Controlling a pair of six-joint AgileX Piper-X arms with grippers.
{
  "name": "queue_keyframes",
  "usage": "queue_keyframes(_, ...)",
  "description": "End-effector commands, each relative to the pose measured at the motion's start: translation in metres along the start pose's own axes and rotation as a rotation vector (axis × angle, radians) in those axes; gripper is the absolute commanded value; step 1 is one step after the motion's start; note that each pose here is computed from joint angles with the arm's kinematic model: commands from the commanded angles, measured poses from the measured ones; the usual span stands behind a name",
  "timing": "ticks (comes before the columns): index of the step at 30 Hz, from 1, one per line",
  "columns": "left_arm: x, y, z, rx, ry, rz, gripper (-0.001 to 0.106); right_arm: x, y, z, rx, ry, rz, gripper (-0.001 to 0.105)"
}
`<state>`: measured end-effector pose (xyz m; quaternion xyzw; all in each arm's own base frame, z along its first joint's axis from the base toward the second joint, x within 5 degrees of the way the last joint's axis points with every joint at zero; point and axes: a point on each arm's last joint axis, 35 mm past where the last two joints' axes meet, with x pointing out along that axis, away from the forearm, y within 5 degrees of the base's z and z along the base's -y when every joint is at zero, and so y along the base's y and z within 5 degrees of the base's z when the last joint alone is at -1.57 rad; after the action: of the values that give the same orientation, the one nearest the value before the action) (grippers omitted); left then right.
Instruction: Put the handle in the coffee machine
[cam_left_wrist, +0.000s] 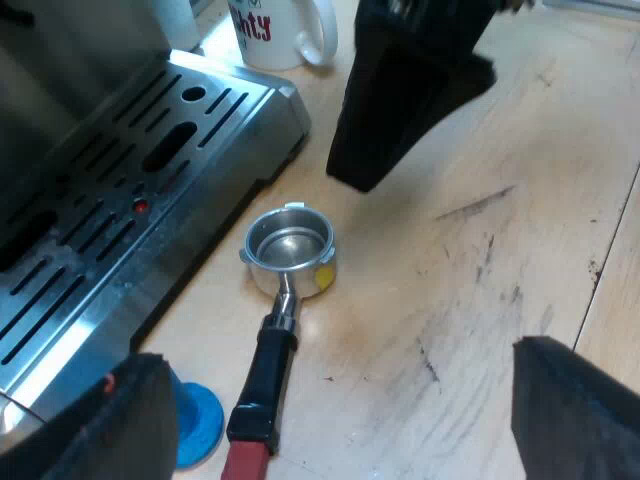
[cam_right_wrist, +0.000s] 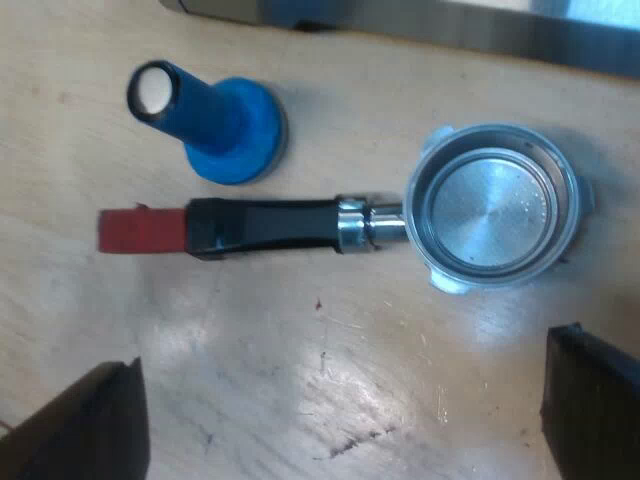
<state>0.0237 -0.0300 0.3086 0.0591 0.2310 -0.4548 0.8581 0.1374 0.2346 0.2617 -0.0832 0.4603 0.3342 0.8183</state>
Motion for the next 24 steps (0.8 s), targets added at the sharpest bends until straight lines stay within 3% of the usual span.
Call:
queue_keyframes(1,0.003,0.002,0.0,-0.006,-0.004,0.01,0.071,0.006,0.004,0.01,-0.028,0.003,-0.006,0.081)
queue_keyframes(7,0.002,0.002,0.0,-0.006,-0.003,0.01,0.071,0.023,-0.001,0.028,-0.012,0.02,-0.055,0.081)
queue_keyframes(9,0.002,0.002,0.0,-0.006,-0.003,0.01,0.071,0.028,-0.008,0.037,0.001,0.044,-0.078,0.081)
queue_keyframes(10,0.002,0.002,0.0,-0.006,-0.003,0.01,0.071,0.037,-0.014,0.043,-0.03,0.105,-0.03,0.081)
queue_keyframes(14,0.002,0.002,0.0,-0.006,-0.003,0.01,0.071,0.054,-0.025,0.043,-0.042,0.185,-0.06,0.081)
queue_keyframes(24,0.002,0.002,0.0,-0.006,-0.003,0.01,0.071,0.084,-0.043,0.037,-0.016,0.27,-0.101,0.081)
